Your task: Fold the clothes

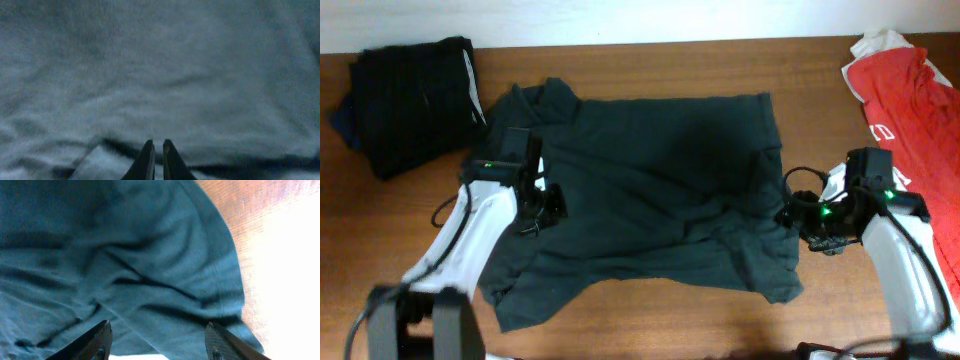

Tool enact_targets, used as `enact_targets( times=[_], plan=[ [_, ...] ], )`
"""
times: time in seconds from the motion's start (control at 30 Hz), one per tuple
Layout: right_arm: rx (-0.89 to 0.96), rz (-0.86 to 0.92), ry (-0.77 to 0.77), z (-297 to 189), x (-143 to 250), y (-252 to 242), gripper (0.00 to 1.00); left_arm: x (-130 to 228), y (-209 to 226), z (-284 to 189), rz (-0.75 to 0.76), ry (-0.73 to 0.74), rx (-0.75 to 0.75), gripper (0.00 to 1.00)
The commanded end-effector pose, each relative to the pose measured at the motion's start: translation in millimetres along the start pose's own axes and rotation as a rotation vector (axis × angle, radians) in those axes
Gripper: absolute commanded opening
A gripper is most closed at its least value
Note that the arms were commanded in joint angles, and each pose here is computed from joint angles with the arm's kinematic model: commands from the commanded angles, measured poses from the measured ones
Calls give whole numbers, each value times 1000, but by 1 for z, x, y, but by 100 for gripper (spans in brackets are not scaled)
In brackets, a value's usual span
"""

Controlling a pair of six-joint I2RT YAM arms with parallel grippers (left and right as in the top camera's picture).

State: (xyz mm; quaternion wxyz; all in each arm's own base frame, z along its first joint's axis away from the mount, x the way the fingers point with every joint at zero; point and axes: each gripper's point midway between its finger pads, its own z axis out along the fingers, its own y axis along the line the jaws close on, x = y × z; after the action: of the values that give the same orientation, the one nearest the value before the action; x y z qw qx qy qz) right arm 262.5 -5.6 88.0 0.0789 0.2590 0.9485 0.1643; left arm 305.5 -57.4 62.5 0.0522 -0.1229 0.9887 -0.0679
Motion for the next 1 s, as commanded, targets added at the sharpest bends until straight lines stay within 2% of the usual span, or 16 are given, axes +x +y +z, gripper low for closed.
enact_targets(
  times=[0.0, 0.13, 0.2, 0.3, 0.47, 0.5, 0.6, 0.7, 0.77, 0.83, 0.87, 0.9, 0.93, 0.97],
  plan=[
    [22, -62, 29, 33, -10, 7, 31, -8, 29, 38, -128, 73, -28, 1],
    [32, -162, 32, 71, -19, 26, 15, -17, 66, 54, -247, 97, -44, 1],
    [81, -182, 34, 86, -19, 23, 14, -22, 69, 67, -253, 94, -43, 1],
    [92, -150, 53, 105, -22, 18, 4, -18, 74, 85, -267, 130, -56, 1],
    [255, -63, 15, 110, -33, -13, 4, -7, 125, 102, -419, 202, -103, 1],
    [267, -39, 24, 103, -36, -18, 4, 6, 152, 96, -553, 226, -208, 1],
    [292, 34, 33, 71, -58, -26, 4, 13, 181, 82, -649, 250, -270, 1],
    [313, 29, 26, 38, -76, -20, 4, -3, 189, 48, -668, 252, -295, 1],
    [293, 22, 50, 14, -78, -5, 4, -23, 179, 15, -647, 169, -279, 1],
    [121, -162, 96, 10, -72, 35, 4, -36, 162, -18, -607, 53, -245, 1],
    [96, -290, 84, 17, -72, 54, 35, -43, 144, -41, -557, -30, -220, 2],
    [111, -317, 65, 22, -76, 58, 74, -45, 136, -46, -527, -48, -213, 5],
    [128, -355, 35, 30, -81, 66, 96, -45, 123, -48, -472, -54, -207, 7],
    [144, -379, 13, 39, -87, 70, 96, -44, 112, -45, -434, -47, -205, 9]
  ],
)
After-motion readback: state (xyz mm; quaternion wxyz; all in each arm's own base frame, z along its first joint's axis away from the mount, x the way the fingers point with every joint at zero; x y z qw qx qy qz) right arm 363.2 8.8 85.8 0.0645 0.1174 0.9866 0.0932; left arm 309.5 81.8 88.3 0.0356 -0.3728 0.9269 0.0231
